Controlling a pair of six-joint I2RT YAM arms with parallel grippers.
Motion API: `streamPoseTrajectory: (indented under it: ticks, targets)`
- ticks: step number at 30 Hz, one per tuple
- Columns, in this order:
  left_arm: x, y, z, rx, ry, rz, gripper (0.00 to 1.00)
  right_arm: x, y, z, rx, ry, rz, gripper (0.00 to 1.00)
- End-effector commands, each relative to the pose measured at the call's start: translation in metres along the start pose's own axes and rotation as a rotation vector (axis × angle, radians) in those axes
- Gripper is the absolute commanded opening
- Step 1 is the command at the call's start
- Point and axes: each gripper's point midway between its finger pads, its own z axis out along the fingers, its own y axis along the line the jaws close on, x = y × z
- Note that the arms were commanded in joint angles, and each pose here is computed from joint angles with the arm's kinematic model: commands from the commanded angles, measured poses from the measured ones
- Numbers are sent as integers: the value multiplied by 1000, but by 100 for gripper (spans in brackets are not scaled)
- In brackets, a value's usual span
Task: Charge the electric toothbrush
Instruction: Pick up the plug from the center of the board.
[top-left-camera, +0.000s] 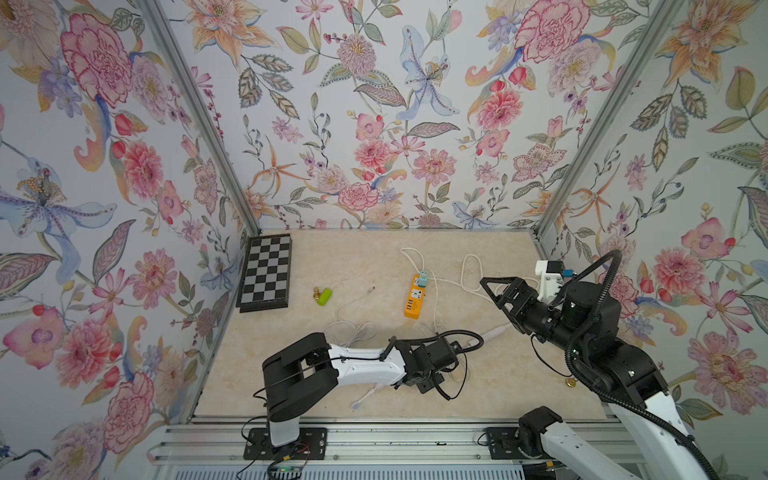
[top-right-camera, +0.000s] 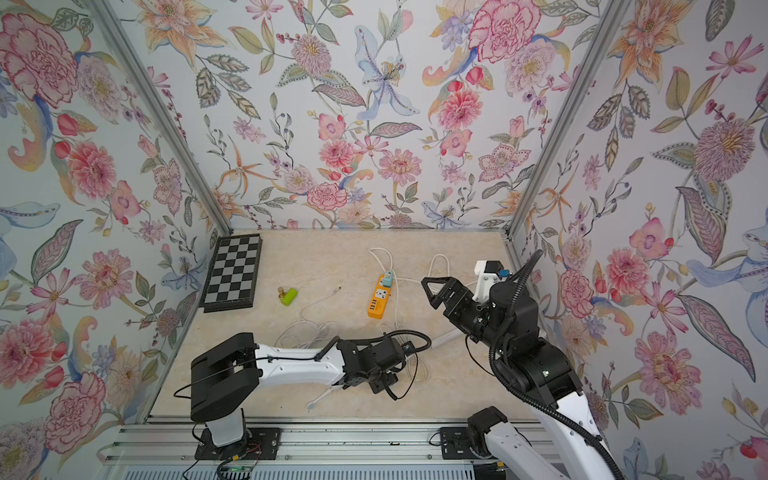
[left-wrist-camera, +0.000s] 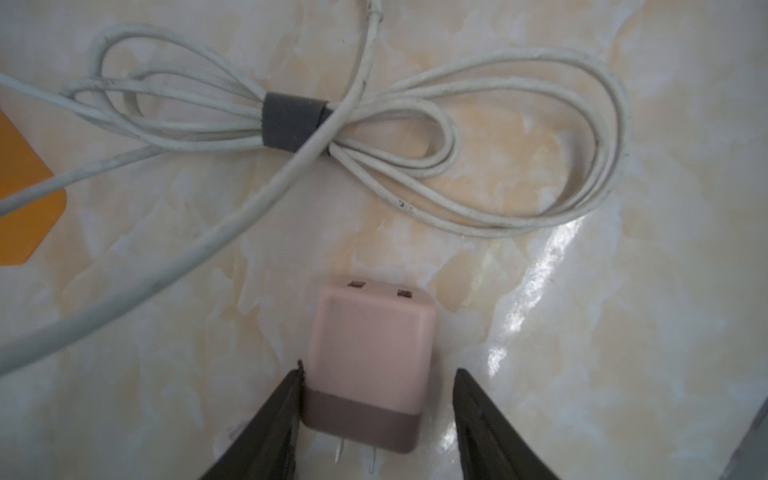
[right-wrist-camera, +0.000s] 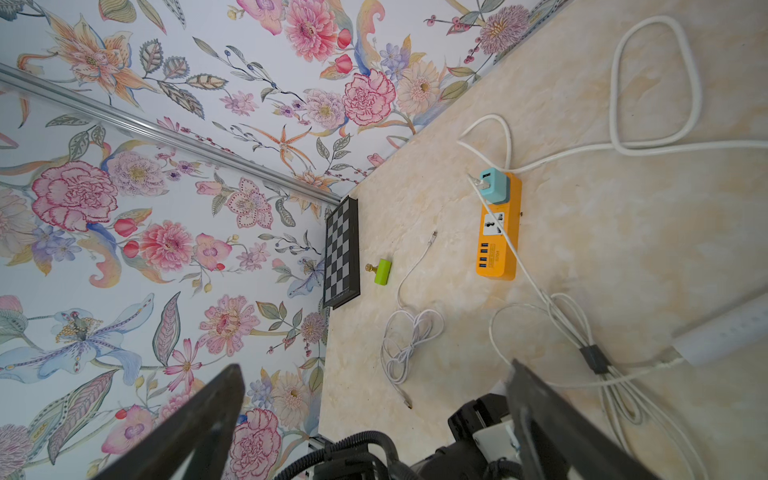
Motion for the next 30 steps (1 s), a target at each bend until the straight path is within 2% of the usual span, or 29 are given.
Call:
streamPoseTrajectory:
  ticks: [1, 7, 11, 13, 16, 19, 22, 27, 30]
  targets:
    - [7, -1, 9, 22, 19, 35, 54, 0, 1, -2, -14, -13, -11, 100]
    - [9, -3, 12, 47, 0, 40, 47, -2, -15, -2, 30, -52, -75, 100]
    - [10, -1, 13, 45, 4, 54, 46, -6, -36, -7, 87, -110, -176, 100]
    - [8, 2, 13, 32, -1, 51, 40, -8, -43, -12, 104, -137, -231, 100]
    - [-2, 7, 4, 18, -41, 34, 37, -10, -44, -20, 99, -158, -297, 100]
    - [-22, 17, -20, 8, -158, -13, 33, -9, -42, -28, 90, -155, -341, 100]
    - [-43, 37, -55, -29, -299, -73, 29, 1, -42, -27, 72, -88, -338, 100]
    - [-57, 70, -115, -137, -540, -100, 20, 36, -41, -3, -8, 135, -245, 100]
    - [-60, 84, -148, -177, -708, -98, 19, 57, -37, 15, -73, 276, -198, 98]
